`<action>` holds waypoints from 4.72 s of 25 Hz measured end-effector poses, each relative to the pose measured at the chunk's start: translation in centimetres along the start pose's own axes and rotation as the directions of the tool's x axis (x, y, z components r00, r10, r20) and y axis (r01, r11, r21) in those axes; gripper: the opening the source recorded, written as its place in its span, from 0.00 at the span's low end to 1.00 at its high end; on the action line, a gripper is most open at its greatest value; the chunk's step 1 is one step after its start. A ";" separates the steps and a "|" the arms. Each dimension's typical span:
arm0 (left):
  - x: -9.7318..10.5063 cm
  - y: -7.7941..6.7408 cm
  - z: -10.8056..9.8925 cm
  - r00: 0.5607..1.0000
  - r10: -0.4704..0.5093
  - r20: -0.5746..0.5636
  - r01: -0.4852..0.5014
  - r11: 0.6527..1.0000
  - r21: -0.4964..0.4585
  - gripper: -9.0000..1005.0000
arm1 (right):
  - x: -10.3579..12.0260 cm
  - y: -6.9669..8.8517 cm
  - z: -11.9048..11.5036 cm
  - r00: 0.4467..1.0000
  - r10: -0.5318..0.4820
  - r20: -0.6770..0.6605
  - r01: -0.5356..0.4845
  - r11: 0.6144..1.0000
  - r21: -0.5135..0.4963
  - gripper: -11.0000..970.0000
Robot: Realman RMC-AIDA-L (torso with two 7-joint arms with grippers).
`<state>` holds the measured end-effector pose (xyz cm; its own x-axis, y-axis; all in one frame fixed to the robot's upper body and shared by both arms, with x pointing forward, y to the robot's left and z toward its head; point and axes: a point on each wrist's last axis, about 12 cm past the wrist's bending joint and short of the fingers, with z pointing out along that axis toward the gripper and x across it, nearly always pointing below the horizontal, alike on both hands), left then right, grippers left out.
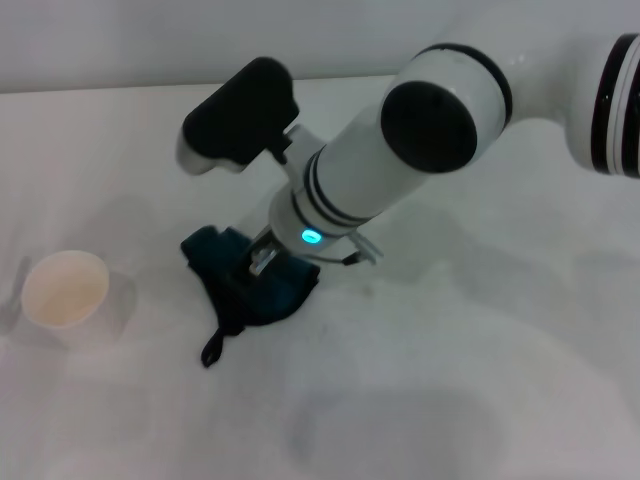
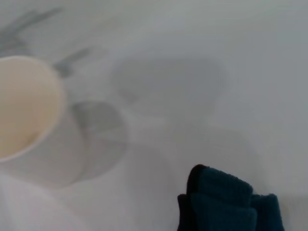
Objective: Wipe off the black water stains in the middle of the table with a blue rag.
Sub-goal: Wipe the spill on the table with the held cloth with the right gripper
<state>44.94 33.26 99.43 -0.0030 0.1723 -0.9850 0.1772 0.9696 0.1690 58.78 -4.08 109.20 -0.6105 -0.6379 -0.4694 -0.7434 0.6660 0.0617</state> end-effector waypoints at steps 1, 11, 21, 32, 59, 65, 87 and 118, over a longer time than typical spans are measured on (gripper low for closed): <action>0.0 0.0 0.0 1.000 -0.001 0.000 0.001 1.000 0.000 0.87 | 0.0 0.4 0.0 1.000 -0.009 0.000 0.009 1.000 -0.009 0.10; 0.0 -0.1 0.0 1.000 -0.002 0.000 0.002 1.000 0.002 0.87 | 0.7 3.7 0.1 0.994 -0.108 -0.004 0.107 0.985 -0.132 0.10; 0.1 0.0 -0.3 1.000 -0.003 -0.003 0.003 1.000 -0.002 0.87 | 0.3 1.9 0.3 0.995 -0.094 -0.019 0.092 0.993 -0.077 0.10; 0.2 0.0 -0.4 1.000 -0.005 -0.006 0.005 1.000 -0.008 0.87 | -0.2 -2.2 0.2 0.999 -0.015 -0.034 0.016 0.999 0.041 0.10; 0.2 0.5 -0.6 1.000 -0.003 -0.006 0.003 1.000 -0.031 0.87 | 4.8 -11.1 -4.4 0.956 0.255 -0.143 -0.224 0.953 0.203 0.09; 0.0 0.6 -0.3 1.000 0.000 0.000 0.000 1.000 -0.027 0.87 | 9.0 -13.9 -6.6 0.915 0.375 -0.149 -0.326 0.904 0.275 0.09; -0.4 0.6 0.5 1.000 0.005 0.023 -0.004 1.000 -0.016 0.87 | 17.2 -16.4 -10.5 0.836 0.539 -0.106 -0.494 0.822 0.282 0.09; -0.2 0.1 0.2 1.000 -0.009 0.019 0.009 1.000 -0.019 0.87 | 5.9 -8.0 -4.7 0.970 0.184 -0.158 -0.185 0.983 0.006 0.09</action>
<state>45.13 33.31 99.69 0.0142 0.1605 -0.9869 0.1589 0.9741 0.1607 59.85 -14.95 110.11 -0.7722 -0.5575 -0.3050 -0.6158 0.7749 0.1427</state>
